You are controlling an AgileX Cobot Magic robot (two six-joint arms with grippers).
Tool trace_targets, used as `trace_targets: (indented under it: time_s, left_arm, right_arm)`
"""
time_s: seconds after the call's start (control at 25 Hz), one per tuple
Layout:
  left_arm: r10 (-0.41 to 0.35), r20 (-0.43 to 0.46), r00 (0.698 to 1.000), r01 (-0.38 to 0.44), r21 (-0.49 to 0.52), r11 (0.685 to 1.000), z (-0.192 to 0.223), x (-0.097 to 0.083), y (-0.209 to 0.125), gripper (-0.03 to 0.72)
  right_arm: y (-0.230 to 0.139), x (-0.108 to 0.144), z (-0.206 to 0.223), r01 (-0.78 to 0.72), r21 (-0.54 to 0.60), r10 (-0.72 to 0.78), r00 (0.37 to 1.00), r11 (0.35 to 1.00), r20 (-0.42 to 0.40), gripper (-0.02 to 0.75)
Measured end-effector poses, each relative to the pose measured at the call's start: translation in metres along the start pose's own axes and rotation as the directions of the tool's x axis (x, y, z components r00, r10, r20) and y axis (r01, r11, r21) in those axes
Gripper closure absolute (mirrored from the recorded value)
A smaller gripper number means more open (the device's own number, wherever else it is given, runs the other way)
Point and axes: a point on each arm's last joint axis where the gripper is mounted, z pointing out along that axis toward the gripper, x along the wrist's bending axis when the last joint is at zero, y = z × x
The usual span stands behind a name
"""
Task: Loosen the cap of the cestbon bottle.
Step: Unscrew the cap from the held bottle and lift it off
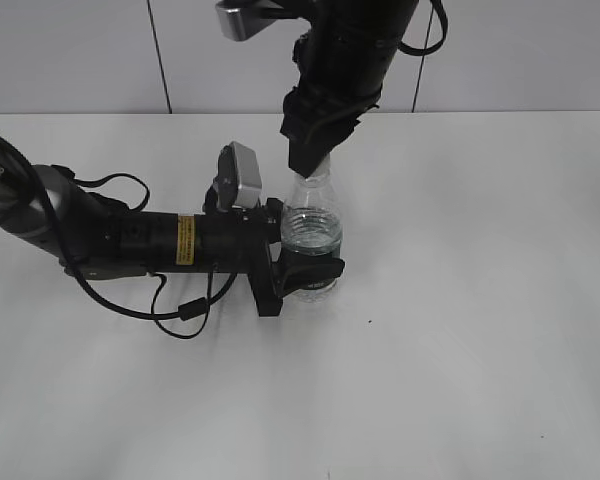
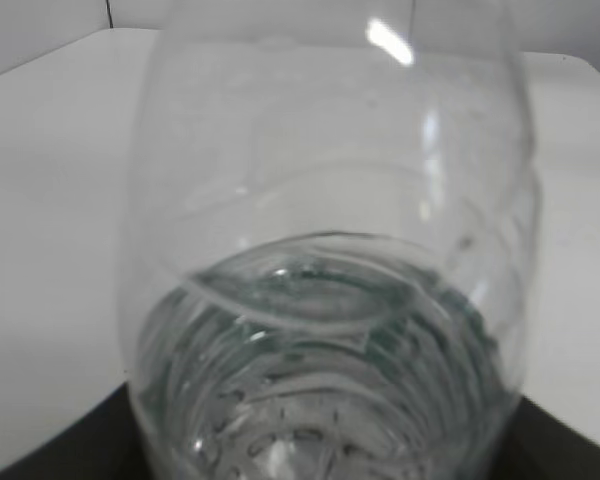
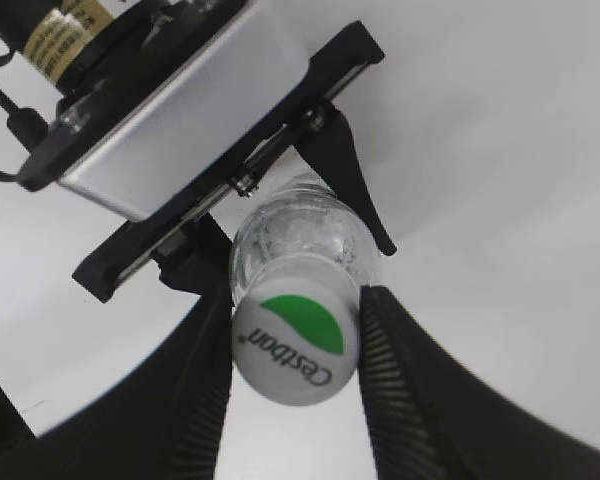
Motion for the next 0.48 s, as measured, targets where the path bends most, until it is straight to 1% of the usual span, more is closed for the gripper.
trace_targets:
  time_s: [0.2,0.48]
  left_arm:
    - [0.000,0.000,1.000,0.000,0.000,1.000,0.0000,0.0000,0.0000,0.283]
    - [-0.001,0.000,1.000,0.001,0.000,1.000,0.0000,0.0000,0.0000,0.283]
  right_arm:
    - [0.0001,0.0002,-0.0003,0.185,-0.002,-0.185,0.983,0.983,-0.001,0.442]
    - [0.0001,0.0002,-0.0003,0.398,-0.002,-0.398,0.917,0.917,0.000,0.442]
